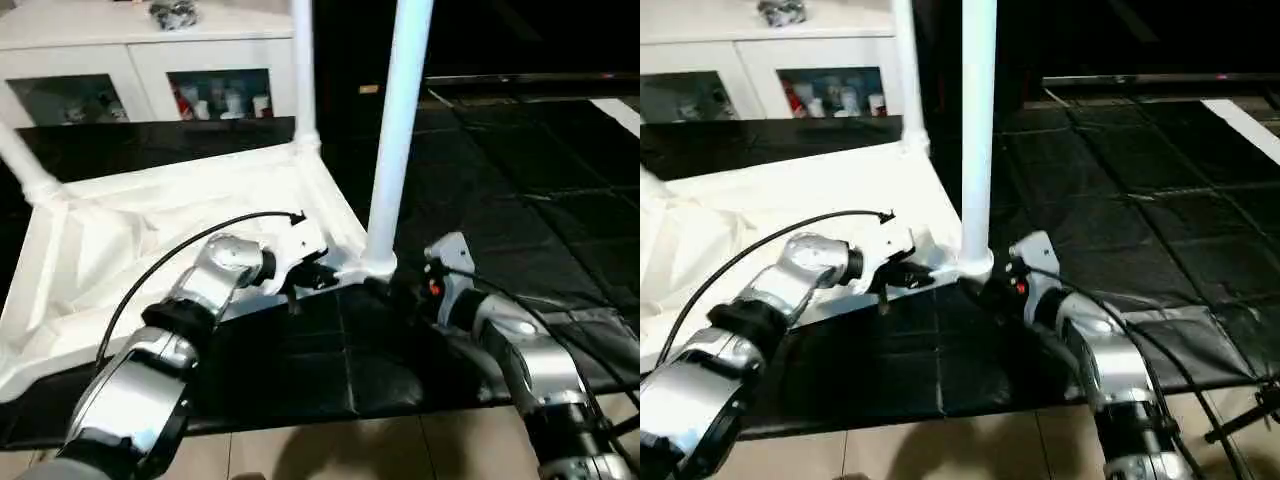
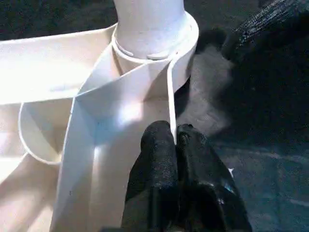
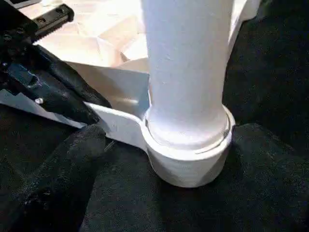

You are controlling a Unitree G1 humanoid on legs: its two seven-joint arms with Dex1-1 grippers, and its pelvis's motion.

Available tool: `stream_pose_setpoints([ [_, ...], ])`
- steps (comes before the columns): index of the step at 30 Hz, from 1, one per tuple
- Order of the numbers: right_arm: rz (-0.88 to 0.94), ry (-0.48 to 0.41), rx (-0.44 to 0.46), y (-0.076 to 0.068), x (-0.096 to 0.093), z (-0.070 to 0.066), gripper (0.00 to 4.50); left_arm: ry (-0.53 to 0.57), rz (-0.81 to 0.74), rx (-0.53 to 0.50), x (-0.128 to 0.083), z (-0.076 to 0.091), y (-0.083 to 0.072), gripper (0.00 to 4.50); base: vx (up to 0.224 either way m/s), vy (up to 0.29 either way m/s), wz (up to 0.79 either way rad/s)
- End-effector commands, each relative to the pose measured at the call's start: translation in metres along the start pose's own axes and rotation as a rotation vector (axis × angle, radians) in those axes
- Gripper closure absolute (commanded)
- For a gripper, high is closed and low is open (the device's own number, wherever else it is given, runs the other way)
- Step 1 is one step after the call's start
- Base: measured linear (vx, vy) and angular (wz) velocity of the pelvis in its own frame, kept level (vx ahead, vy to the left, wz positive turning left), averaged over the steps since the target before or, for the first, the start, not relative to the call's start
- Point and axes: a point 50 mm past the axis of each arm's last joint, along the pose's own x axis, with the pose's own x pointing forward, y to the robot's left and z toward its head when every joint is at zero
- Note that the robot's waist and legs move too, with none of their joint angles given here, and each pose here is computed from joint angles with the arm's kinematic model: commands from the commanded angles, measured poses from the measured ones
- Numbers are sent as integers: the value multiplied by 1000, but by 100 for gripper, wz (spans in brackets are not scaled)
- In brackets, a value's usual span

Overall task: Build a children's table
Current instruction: Rotate leg to tighten, then rotate table base

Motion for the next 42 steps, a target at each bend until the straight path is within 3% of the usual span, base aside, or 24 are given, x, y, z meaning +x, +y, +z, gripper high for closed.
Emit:
stream_pose_setpoints([
  [1, 32, 3, 18, 4, 1, 6, 0, -91, -2, 36, -12, 22, 6, 395, 0, 0, 0],
  [8, 82, 6, 43, 8, -2, 10, 0, -88, 6, 50, -24, 22, 7, 354, 0, 0, 0],
  [9, 149, -8, -13, 11, -7, 13, 0, -85, 15, 53, -30, 22, 8, 334, 0, 0, 0],
  [13, 216, -10, -66, 12, -17, 16, 0, -69, 10, 56, -43, 21, 6, 315, 0, 0, 0],
  [15, 265, -33, -65, 12, -25, 26, 0, -12, -27, 58, -62, 17, 0, 299, 0, 0, 0],
  [19, 315, -46, -61, 17, -24, 32, 0, 57, -39, 62, -77, 10, -5, 279, 0, 0, 0],
  [21, 357, -39, -40, 27, -12, 36, 0, 194, -23, 61, -98, -5, -10, 265, 0, 0, 0],
  [25, 381, -55, -57, 35, 5, 39, 0, 298, -15, 48, -110, -16, -14, 245, 0, 0, 0],
  [26, 393, -63, -80, 41, 17, 41, 0, 342, -2, 37, -115, -20, -16, 227, 0, 0, 0],
  [30, 363, -48, -141, 52, 51, 48, 0, 372, -5, -5, -119, -23, -20, 194, 0, 0, 0],
  [31, 361, -48, -142, 52, 52, 48, 0, 373, -5, -6, -119, -23, -20, 181, 0, 0, 0],
  [34, 297, -45, -192, 57, 79, 58, 0, 446, 55, -1, -121, -30, -19, 162, 0, 0, 0],
  [38, 236, -35, -175, 61, 97, 64, 0, 493, 101, -10, -124, -38, -17, 128, 0, 0, 0],
  [42, 96, -11, -148, 55, 111, 58, 0, 565, 135, 2, -127, -48, -17, 108, 0, 0, 0],
])
